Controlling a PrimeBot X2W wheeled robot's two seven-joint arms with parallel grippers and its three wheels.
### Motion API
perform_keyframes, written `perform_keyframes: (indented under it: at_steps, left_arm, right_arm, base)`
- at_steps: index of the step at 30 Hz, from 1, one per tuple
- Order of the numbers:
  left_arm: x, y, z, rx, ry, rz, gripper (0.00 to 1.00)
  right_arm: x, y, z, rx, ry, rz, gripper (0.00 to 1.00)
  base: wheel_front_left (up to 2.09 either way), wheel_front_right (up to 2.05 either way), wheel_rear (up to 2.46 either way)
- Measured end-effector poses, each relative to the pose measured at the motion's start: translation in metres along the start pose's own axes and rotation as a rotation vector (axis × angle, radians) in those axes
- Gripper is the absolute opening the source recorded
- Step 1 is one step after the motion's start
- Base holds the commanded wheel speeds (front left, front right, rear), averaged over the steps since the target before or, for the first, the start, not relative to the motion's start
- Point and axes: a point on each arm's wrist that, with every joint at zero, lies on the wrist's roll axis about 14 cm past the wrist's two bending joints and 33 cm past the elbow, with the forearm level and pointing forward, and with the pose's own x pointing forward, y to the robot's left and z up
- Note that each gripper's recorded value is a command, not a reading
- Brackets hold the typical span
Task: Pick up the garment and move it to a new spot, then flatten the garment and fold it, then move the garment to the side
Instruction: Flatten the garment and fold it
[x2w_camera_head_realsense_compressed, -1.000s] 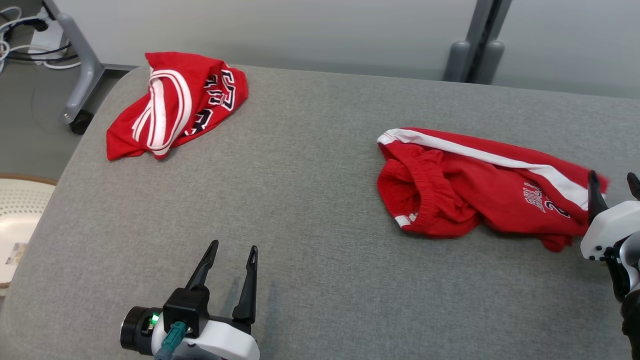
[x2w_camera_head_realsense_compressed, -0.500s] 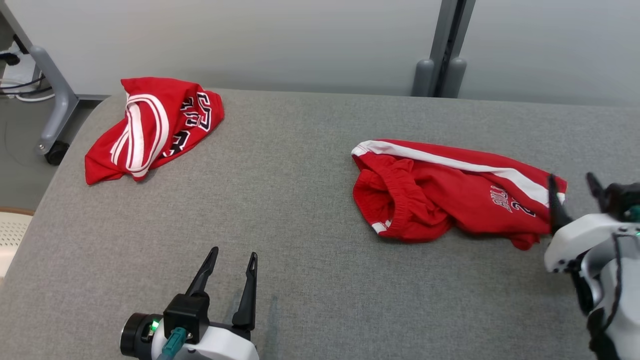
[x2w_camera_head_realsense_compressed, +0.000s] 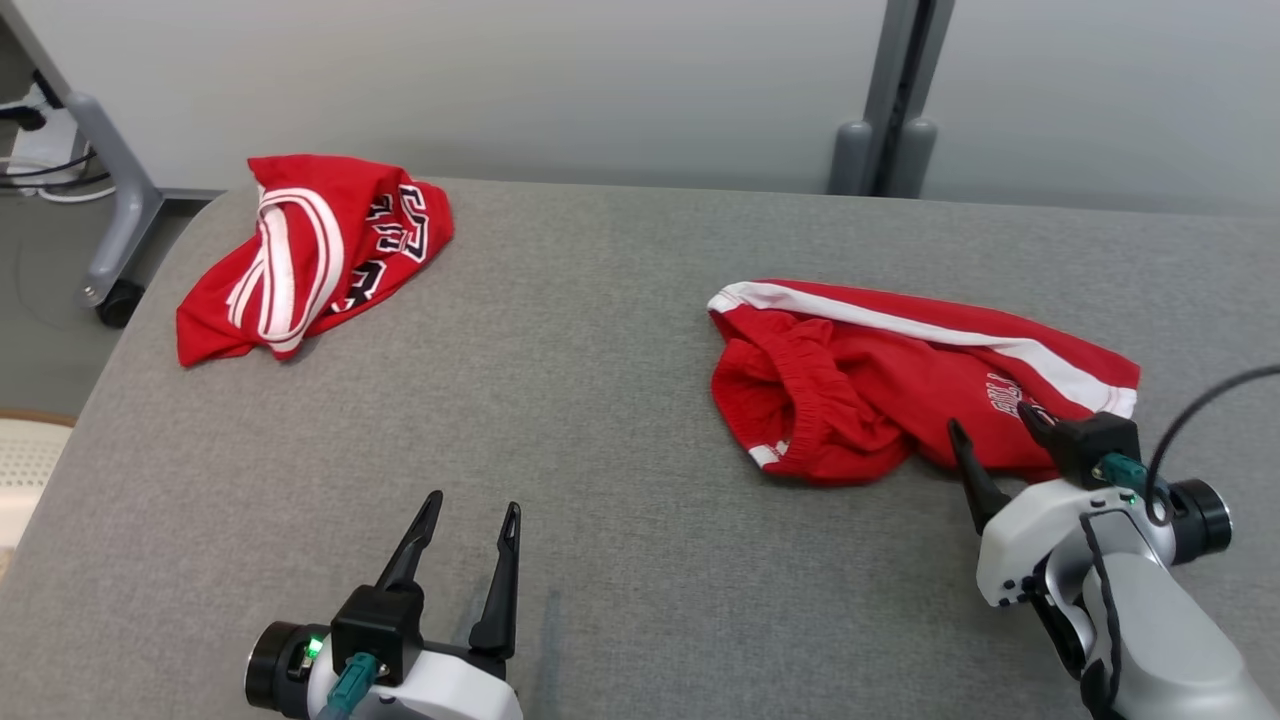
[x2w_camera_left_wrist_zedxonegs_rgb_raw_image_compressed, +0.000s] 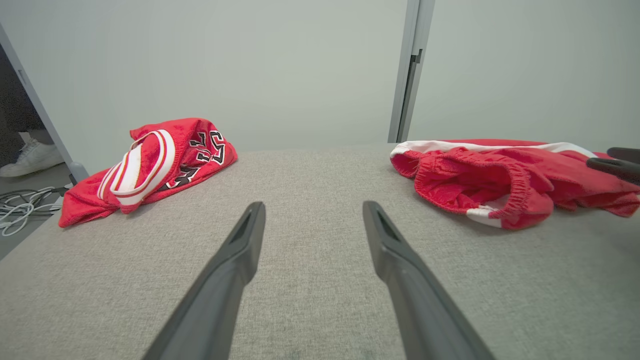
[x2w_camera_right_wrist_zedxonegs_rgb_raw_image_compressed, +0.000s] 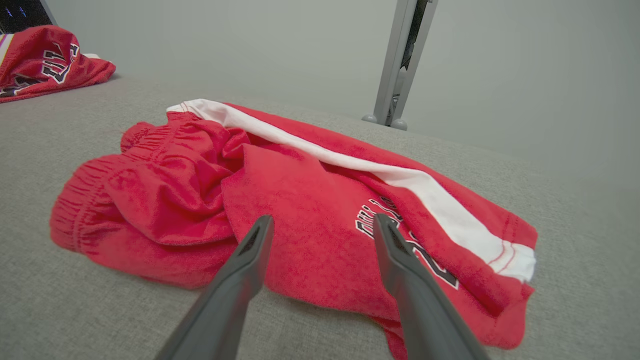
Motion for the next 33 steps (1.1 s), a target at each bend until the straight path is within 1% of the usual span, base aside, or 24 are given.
perform_keyframes:
  at_steps: [8,11,12,14,15,19,23,29,33]
  left_arm:
    - [-0.004,0.016,-0.002,-0.005,0.009,0.056,1.0]
    - [-0.006,0.022,-0.003,-0.003,0.012,0.075,1.0]
    - [-0.007,0.023,-0.003,-0.003,0.014,0.082,1.0]
    - [-0.008,0.025,-0.004,-0.008,0.016,0.091,1.0]
    - [-0.008,0.026,-0.004,-0.008,0.017,0.092,1.0]
    - [-0.007,0.026,-0.004,-0.008,0.015,0.098,1.0]
    - [-0.003,0.021,-0.002,-0.01,0.011,0.08,1.0]
    - [0.001,0.007,-0.002,-0.019,0.009,0.038,1.0]
    - [0.005,-0.002,-0.001,-0.019,0.006,0.008,1.0]
  right_arm:
    - [0.026,0.031,-0.012,-0.103,0.09,0.116,1.0]
    - [0.03,0.036,-0.021,-0.15,0.131,0.144,1.0]
    - [0.031,0.036,-0.023,-0.162,0.141,0.149,0.56]
    - [0.033,0.036,-0.025,-0.166,0.151,0.151,0.22]
    - [0.034,0.035,-0.025,-0.166,0.153,0.15,0.0]
    - [0.034,0.031,-0.022,-0.156,0.146,0.137,0.0]
    - [0.029,0.033,-0.011,-0.143,0.087,0.136,0.0]
    - [0.0,0.039,-0.019,-0.137,0.047,0.153,0.0]
    - [-0.022,0.033,-0.029,-0.141,0.042,0.144,0.0]
  base:
    - [0.0,0.0,0.0]
    - [0.0,0.0,0.0]
    - [0.0,0.0,0.0]
    - [0.0,0.0,0.0]
    - [0.0,0.0,0.0]
    - [0.0,0.0,0.0]
    - [0.0,0.0,0.0]
    - [0.0,0.0,0.0]
    - [0.0,0.0,0.0]
